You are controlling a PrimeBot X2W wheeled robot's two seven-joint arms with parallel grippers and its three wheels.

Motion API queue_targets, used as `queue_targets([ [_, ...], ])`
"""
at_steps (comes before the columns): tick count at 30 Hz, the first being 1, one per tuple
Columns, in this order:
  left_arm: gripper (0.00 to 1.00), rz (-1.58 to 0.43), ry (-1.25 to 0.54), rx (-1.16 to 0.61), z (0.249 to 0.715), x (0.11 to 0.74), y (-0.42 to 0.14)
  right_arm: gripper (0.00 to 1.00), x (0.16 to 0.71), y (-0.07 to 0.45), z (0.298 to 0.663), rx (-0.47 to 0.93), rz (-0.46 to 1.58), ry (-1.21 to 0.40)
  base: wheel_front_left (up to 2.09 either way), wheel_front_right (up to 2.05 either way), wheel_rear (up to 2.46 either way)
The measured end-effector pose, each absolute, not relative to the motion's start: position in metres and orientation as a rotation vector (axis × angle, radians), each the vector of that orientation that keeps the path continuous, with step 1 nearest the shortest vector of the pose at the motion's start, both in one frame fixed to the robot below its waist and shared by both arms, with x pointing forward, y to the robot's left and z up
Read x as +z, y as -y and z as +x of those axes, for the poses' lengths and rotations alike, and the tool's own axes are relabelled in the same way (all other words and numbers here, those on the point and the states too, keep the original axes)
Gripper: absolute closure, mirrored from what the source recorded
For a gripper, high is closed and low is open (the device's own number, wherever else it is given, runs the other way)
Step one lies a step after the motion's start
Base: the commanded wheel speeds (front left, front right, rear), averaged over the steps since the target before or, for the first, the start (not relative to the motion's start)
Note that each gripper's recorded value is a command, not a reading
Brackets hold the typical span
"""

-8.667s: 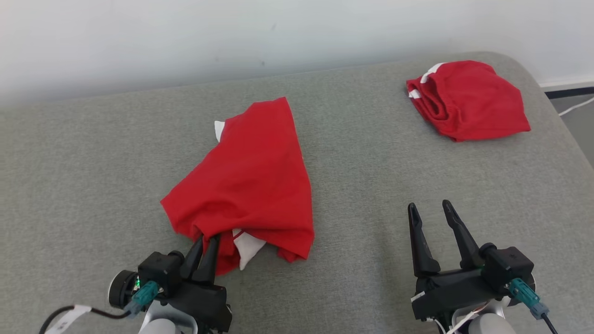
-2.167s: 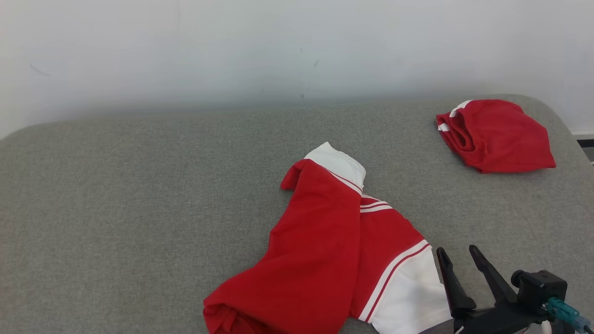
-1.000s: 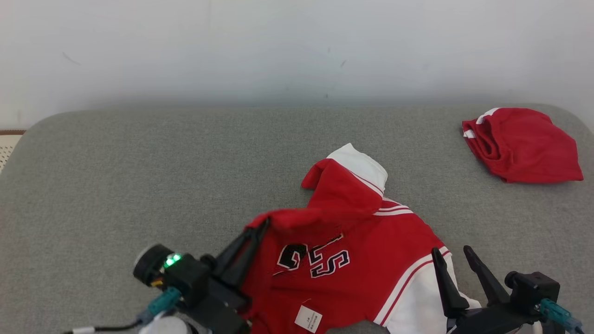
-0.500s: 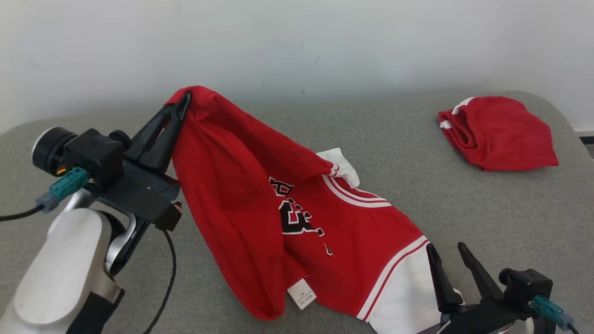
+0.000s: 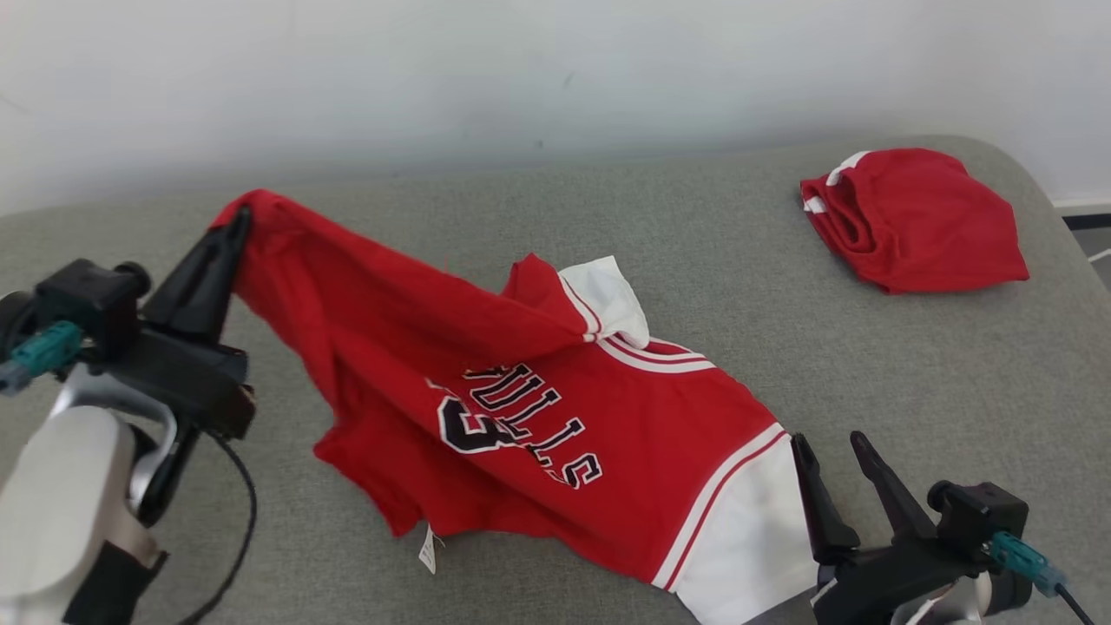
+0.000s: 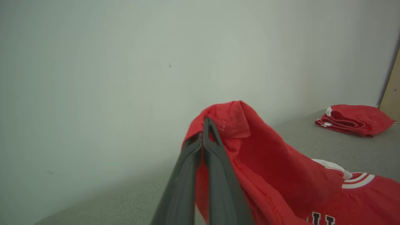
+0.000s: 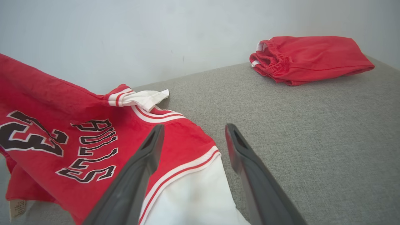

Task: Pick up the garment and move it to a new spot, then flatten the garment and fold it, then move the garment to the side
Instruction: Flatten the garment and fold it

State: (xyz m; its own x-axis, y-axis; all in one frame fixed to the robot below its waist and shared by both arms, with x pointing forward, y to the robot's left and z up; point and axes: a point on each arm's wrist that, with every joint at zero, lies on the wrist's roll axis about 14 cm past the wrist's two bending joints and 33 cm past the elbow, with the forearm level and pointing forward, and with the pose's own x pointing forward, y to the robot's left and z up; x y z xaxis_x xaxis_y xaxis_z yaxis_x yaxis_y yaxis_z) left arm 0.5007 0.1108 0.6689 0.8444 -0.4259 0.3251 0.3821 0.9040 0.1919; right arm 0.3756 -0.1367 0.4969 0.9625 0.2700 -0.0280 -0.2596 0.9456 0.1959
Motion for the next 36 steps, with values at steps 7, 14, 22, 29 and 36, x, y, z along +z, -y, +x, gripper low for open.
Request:
queue_targets([
  [7, 1.0, 0.114, 0.3, -0.376, 0.533, 0.645, -0.127, 0.0, 0.494, 0.14, 0.381, 0.262, 0.187, -0.062, 0.0, 0.0, 0.0],
  [14, 0.0, 0.111, 0.198, -0.334, 0.555, 0.608, -0.141, 0.0, 0.484, 0.146, 0.383, 0.242, 0.189, -0.086, 0.0, 0.0, 0.0],
  [22, 0.0, 0.125, 0.071, -0.263, 0.543, 0.564, -0.175, 0.0, 0.483, 0.139, 0.385, 0.262, 0.192, -0.088, 0.0, 0.0, 0.0],
  [29, 0.0, 0.031, 0.118, -0.271, 0.506, 0.561, -0.164, 0.0, 0.486, 0.127, 0.391, 0.297, 0.2, -0.078, 0.0, 0.0, 0.0],
  [36, 0.0, -0.072, 0.13, -0.281, 0.469, 0.548, -0.141, 0.0, 0.486, 0.115, 0.394, 0.331, 0.202, -0.083, 0.0, 0.0, 0.0],
])
